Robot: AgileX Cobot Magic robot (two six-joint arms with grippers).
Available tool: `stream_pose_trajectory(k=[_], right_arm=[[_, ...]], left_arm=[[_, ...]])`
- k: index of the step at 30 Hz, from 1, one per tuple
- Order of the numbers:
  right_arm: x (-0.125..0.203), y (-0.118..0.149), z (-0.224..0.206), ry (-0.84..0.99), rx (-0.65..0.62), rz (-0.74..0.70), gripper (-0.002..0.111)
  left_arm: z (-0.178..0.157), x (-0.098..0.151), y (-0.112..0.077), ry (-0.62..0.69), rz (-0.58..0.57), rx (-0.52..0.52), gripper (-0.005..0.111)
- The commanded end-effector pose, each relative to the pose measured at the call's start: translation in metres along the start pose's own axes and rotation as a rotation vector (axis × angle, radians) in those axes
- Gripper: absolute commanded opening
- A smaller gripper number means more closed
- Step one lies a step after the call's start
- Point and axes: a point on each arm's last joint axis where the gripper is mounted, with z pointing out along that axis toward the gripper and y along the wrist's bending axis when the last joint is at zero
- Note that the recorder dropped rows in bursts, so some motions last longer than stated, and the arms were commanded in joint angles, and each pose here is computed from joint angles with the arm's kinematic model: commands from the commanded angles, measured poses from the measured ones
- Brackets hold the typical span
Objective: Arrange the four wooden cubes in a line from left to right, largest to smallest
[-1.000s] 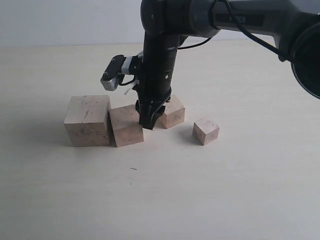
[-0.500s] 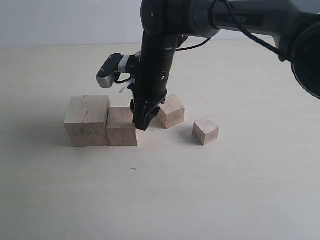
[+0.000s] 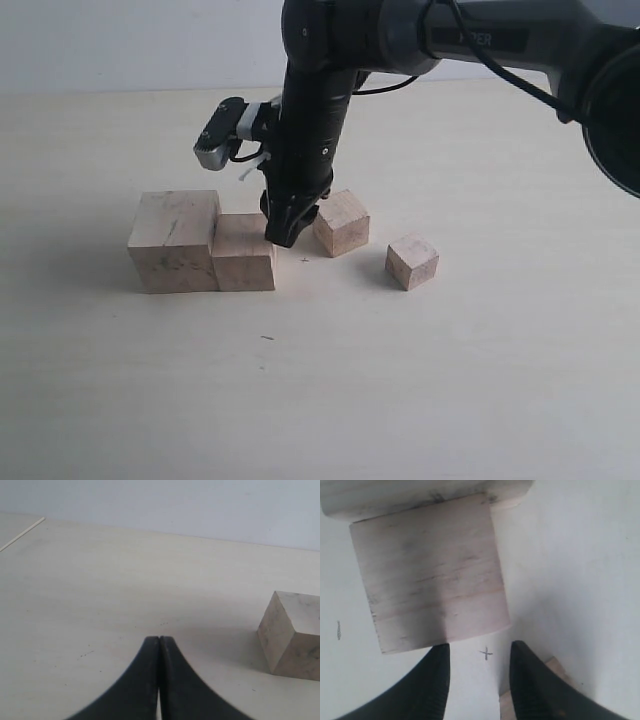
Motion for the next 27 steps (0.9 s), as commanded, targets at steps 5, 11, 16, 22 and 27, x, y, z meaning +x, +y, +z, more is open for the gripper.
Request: stream_pose_trajectory(k=[5, 11, 16, 22, 27], right_arm=[[-0.001, -0.004, -0.002, -0.033, 0.029, 0.013, 0.038], [0.004, -0.004, -0.003, 0.023, 0.034, -0.004, 0.038], [0.005, -0.003, -0.019, 0.031, 0.061, 0.031, 0.038], [0.004, -0.001, -0.044, 0.003, 0.118, 0.099, 0.038], [0.013, -0.011, -0.054, 0.037, 0.198, 0.197, 0.038]], left_arm=[[0.0, 0.0, 0.0, -0.015, -0.001, 0.006, 0.0], [0.0, 0.0, 0.0, -0.015, -0.001, 0.006, 0.0], [0.0, 0.0, 0.0, -0.015, -0.001, 0.006, 0.0], [0.0, 0.0, 0.0, -0.015, -0.001, 0.006, 0.0], [0.0, 0.0, 0.0, -0.015, -0.001, 0.006, 0.0]])
